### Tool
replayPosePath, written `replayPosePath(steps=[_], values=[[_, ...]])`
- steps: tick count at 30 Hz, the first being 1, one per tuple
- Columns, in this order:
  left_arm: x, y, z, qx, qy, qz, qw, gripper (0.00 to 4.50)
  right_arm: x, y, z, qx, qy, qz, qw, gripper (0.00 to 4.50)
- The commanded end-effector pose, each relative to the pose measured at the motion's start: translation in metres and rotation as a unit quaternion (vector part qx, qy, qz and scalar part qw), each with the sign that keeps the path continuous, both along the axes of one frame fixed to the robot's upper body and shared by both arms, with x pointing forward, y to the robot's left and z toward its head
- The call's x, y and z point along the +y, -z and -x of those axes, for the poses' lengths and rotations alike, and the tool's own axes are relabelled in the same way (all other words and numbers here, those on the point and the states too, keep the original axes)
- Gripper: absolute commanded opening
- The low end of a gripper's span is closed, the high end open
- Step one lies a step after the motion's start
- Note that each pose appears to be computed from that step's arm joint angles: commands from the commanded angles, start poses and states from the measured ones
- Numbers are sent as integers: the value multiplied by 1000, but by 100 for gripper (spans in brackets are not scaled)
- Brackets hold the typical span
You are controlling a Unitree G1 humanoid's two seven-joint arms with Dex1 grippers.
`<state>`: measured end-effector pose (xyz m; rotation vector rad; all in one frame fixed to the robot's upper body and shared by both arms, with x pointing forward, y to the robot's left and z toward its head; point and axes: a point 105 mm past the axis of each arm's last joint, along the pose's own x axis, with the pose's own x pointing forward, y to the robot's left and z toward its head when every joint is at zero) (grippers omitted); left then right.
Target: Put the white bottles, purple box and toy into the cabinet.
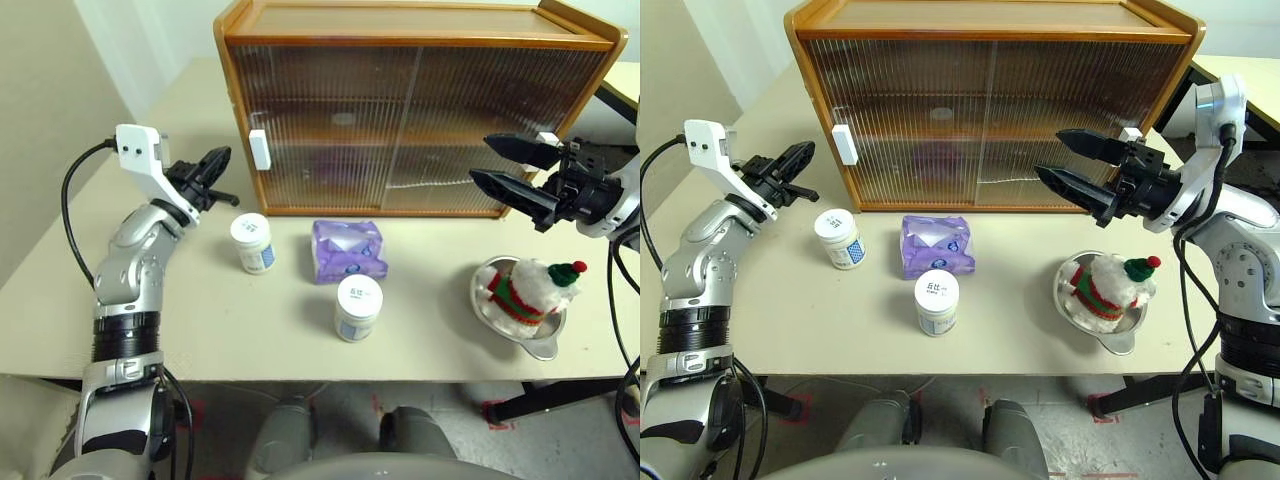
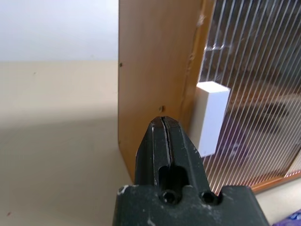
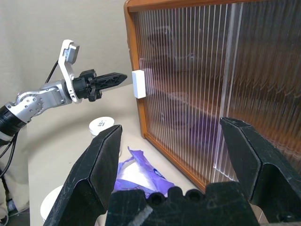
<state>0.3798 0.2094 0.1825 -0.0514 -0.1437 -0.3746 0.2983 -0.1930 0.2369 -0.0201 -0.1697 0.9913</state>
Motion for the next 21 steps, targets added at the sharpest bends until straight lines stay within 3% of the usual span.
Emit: replayPosePath(steps=[1,21], values=[[-16,4,-6,5,18,-1,1000,2,0,-2,0,-8,3,-1,1000,450],[-46,10,-13,8,62,1,998,2,-1,-5,-1,-14,13,-6,1000,450]])
